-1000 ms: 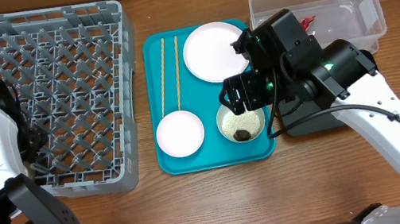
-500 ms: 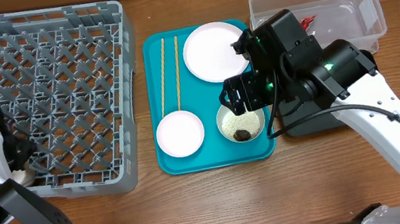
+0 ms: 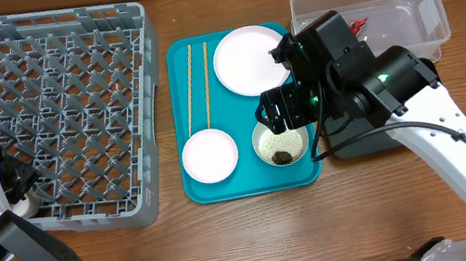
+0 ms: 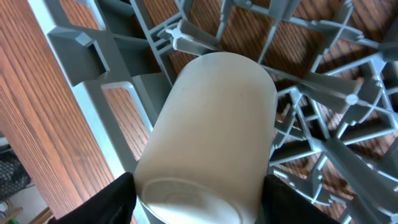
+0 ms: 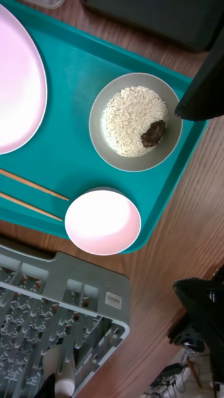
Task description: Sort waste into correct bins and load items into the dishwasher
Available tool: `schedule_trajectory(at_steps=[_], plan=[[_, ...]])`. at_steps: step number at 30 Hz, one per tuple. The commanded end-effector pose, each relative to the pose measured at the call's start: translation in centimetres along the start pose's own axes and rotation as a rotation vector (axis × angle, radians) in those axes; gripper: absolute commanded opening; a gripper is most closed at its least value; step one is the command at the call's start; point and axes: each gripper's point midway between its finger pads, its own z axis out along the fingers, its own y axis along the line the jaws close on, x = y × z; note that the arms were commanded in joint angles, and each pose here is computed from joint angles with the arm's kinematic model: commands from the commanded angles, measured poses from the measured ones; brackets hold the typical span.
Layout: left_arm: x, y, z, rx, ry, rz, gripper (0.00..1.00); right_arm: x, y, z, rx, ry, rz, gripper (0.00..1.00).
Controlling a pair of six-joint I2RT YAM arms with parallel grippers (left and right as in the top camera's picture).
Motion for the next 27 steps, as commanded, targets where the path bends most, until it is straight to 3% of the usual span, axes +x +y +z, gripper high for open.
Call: schedule_trajectory(at_steps=[1, 13, 18, 20, 23, 27], plan=[[0.4, -0.2, 0.3, 0.011, 0.018, 0.008, 0.54, 0.1, -0.1, 0.1, 0.008, -0.002, -0.008, 0.82], [0.6, -0.7, 0.1, 0.047, 0.030, 0.006, 0.54, 0.1, -0.1, 0.1, 0.008, -0.002, -0.008, 0.82], [0.2, -1.2, -0.8, 0.085, 0.033, 0.007, 0.47, 0.1, -0.1, 0.1, 0.008, -0.002, -0.008, 0.82], [-0.1, -1.1, -1.4, 0.086, 0.028, 0.005, 0.56, 0.1, -0.1, 0.1, 0.008, -0.002, -0.008, 0.82], [-1.0, -1.0, -2.1, 0.095, 0.006, -0.006, 0.78, 0.1, -0.1, 0.1, 0.008, -0.002, -0.008, 0.82], [-1.5, -0.5, -2.0, 0.102, -0.003, 0.013, 0.82, 0.1, -0.1, 0.1, 0.008, -0.002, -0.008, 0.82]])
